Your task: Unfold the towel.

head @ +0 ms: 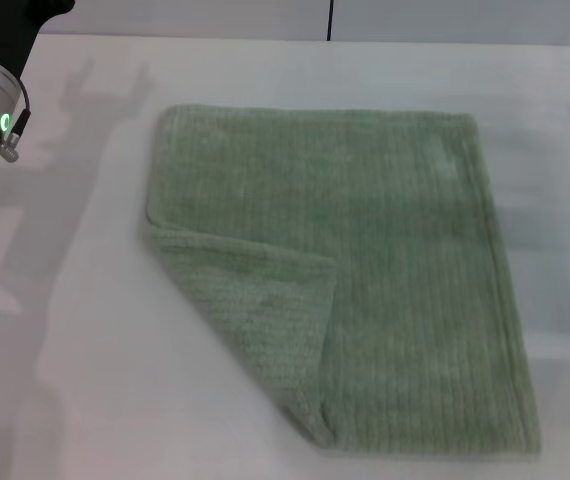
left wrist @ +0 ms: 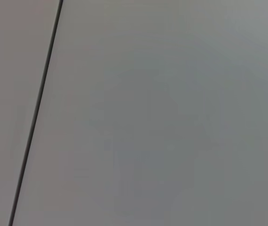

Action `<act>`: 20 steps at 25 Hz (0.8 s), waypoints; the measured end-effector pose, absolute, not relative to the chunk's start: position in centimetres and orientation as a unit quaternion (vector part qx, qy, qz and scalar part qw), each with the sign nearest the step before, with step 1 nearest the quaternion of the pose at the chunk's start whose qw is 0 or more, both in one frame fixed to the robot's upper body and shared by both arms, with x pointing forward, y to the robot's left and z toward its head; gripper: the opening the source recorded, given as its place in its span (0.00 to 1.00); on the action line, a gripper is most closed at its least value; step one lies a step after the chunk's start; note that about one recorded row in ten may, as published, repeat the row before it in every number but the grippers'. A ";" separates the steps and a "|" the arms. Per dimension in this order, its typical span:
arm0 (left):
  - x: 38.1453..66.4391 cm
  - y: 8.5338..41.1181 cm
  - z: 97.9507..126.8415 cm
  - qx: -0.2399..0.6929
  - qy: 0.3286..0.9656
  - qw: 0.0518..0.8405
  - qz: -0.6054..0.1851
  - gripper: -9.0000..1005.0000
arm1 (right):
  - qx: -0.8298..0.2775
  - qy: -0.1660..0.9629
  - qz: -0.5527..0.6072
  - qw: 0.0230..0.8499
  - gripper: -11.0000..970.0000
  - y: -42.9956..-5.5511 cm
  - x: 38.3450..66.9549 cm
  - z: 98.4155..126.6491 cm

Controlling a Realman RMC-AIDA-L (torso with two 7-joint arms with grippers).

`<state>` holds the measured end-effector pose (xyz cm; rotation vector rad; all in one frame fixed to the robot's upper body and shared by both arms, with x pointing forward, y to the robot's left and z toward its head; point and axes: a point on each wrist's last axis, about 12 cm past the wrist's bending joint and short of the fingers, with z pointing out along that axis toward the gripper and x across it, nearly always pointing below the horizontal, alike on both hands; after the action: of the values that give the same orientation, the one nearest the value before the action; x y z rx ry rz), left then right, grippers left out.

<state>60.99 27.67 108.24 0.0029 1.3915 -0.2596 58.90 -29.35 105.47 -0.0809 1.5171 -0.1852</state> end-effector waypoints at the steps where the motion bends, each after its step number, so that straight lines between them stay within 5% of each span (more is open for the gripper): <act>1: 61.0 27.7 108.2 0.001 0.639 0.760 -0.119 0.81 | -0.037 0.687 -0.084 0.721 0.74 -29.3 58.9 105.5; 20: 61.6 27.1 108.6 0.010 0.641 0.757 -0.123 0.80 | -0.041 0.686 -0.083 0.722 0.74 -29.2 59.1 105.6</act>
<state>61.62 27.06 108.60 0.0227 1.3981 -0.2672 59.07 -29.20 105.56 -0.0899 1.5154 -0.1844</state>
